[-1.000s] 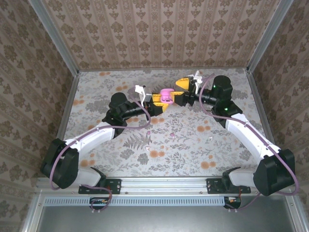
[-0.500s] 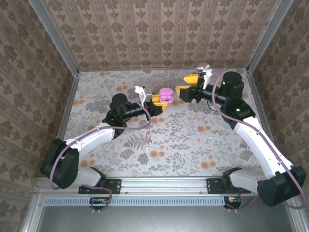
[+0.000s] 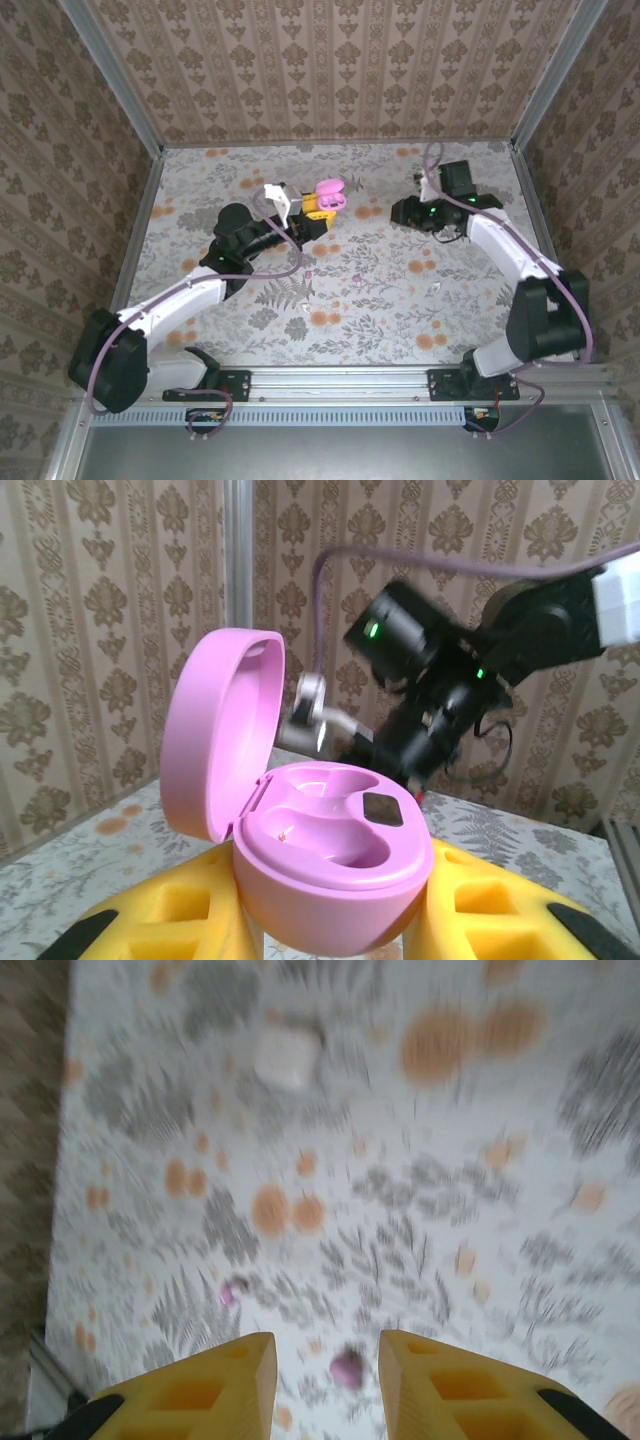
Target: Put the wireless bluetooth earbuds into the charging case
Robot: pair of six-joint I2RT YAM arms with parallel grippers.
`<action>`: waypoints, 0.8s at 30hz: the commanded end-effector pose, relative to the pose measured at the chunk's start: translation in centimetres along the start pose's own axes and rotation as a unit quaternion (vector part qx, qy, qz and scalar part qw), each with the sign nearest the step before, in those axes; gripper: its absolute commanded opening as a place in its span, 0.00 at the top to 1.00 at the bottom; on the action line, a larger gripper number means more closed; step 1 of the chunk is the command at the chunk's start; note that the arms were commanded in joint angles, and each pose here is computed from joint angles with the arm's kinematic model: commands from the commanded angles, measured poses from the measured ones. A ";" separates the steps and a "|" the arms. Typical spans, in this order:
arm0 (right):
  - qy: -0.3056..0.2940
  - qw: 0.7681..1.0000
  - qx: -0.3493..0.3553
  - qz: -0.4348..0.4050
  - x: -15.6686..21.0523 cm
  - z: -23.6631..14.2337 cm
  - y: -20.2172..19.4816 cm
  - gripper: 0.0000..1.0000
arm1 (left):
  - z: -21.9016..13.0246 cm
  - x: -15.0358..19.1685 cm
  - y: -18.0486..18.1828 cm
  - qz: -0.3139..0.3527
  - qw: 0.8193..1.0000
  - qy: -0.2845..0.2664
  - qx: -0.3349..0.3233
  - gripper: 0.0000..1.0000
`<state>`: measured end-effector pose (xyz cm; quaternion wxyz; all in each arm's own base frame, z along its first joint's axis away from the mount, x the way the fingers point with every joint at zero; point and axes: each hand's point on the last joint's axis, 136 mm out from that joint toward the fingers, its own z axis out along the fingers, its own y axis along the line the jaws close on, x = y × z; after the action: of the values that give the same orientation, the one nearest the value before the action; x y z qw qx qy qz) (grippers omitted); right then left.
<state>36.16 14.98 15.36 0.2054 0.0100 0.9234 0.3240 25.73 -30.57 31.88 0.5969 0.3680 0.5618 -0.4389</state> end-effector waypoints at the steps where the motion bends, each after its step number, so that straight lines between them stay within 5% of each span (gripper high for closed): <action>1: 0.091 0.996 0.014 -0.007 3.8 2.3 1.2 0.66 | -0.9 0.0 0.3 0.021 0.999 0.000 -0.027 0.67; 11: 0.214 0.975 0.033 -0.055 8.3 8.2 1.6 0.64 | -2.6 -0.3 0.0 0.044 0.998 0.008 -0.048 0.67; 24: 0.294 0.949 0.069 -0.091 11.3 10.1 0.0 0.62 | -2.9 -0.9 -0.2 0.046 0.998 0.001 -0.050 0.67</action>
<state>30.16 23.34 4.37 -0.0307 -0.1390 0.9565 0.2546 24.82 -28.15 31.83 0.6209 0.3606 0.5775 -0.3885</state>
